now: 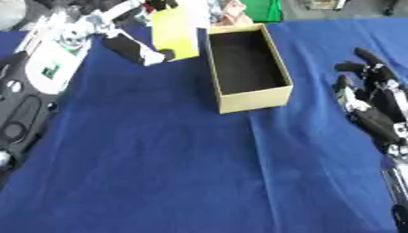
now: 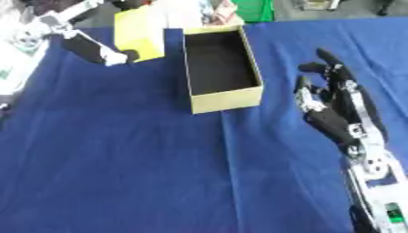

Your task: Pick up objects on the table and place them in the box.

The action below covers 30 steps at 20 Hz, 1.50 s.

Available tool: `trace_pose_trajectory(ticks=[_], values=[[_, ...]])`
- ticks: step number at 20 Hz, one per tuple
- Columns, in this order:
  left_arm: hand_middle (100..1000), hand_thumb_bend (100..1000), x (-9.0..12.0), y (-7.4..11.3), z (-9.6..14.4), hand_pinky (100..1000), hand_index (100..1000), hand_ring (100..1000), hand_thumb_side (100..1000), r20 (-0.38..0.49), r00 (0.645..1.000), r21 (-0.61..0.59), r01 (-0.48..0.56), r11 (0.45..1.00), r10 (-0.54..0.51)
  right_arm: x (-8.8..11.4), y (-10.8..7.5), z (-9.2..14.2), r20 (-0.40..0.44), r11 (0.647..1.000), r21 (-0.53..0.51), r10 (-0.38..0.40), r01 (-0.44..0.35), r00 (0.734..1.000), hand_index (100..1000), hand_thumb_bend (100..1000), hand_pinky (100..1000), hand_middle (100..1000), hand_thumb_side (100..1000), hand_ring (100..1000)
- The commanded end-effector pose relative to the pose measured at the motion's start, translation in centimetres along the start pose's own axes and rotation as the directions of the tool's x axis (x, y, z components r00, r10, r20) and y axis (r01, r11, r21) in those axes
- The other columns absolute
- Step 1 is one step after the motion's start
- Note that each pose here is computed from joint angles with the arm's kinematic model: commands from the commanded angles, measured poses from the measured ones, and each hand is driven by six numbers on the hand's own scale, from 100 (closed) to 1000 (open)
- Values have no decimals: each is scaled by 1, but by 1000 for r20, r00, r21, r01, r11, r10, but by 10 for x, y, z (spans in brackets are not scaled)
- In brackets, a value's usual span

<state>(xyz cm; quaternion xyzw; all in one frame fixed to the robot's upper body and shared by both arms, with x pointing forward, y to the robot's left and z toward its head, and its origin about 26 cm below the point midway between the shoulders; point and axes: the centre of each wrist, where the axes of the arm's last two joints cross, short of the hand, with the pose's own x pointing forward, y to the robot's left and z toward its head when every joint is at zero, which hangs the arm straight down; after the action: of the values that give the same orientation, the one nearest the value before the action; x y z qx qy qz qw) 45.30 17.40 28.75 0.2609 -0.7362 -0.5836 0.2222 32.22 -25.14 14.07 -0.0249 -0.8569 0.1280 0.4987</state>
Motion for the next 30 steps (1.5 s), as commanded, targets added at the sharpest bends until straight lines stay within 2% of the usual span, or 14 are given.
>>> trace_pose_trajectory(ticks=[1,5,8,12,17,18,19,20,22,24,27,30], values=[[456,348,3,-1,-18,782,788,705,220,0,1000,33,4,999,-4,7,3,-4,30,1000,30,-11,10,999,969,100,768,737,256,1000],[465,347,7,-22,-36,782,792,707,225,2,1000,26,-6,1000,6,9,8,-6,37,998,65,-24,22,999,969,100,769,737,268,1000],[533,363,11,-36,-44,785,812,721,236,0,1000,22,14,1000,-14,9,12,-7,37,996,84,-33,29,999,970,100,769,737,275,1000],[593,365,9,-61,-47,790,829,739,257,-18,995,-15,98,995,-98,10,14,-8,38,995,93,-39,36,999,970,100,769,737,279,1000],[720,388,7,-78,-45,802,878,782,275,-10,994,-77,107,991,-108,10,14,-8,39,995,92,-42,38,998,971,100,769,737,281,1000],[785,396,7,-79,-45,810,903,812,317,-5,994,-84,105,991,-106,10,14,-8,39,995,92,-43,39,998,971,100,769,737,281,1000],[801,393,7,-79,-45,814,910,820,341,2,995,-88,104,991,-104,10,14,-8,38,995,91,-43,39,998,971,100,769,737,281,1000],[840,382,7,-78,-46,823,926,839,407,8,995,-89,100,991,-100,10,14,-8,38,995,91,-42,39,998,971,100,769,737,280,1000],[875,357,8,-76,-46,838,944,857,481,14,996,-83,84,993,-83,9,14,-8,37,995,90,-42,39,998,971,100,769,737,281,1000],[907,339,9,-73,-46,847,958,870,516,17,998,-74,64,995,-63,9,14,-8,36,995,88,-42,39,998,971,100,769,737,281,1000],[922,309,10,-68,-45,857,967,877,533,24,999,-62,34,997,-33,9,14,-8,35,996,84,-41,38,999,971,100,769,737,281,1000],[908,229,13,-55,-42,852,964,864,467,47,999,-12,-14,1000,14,9,11,-7,34,997,74,-34,32,999,971,100,769,737,279,1000]])
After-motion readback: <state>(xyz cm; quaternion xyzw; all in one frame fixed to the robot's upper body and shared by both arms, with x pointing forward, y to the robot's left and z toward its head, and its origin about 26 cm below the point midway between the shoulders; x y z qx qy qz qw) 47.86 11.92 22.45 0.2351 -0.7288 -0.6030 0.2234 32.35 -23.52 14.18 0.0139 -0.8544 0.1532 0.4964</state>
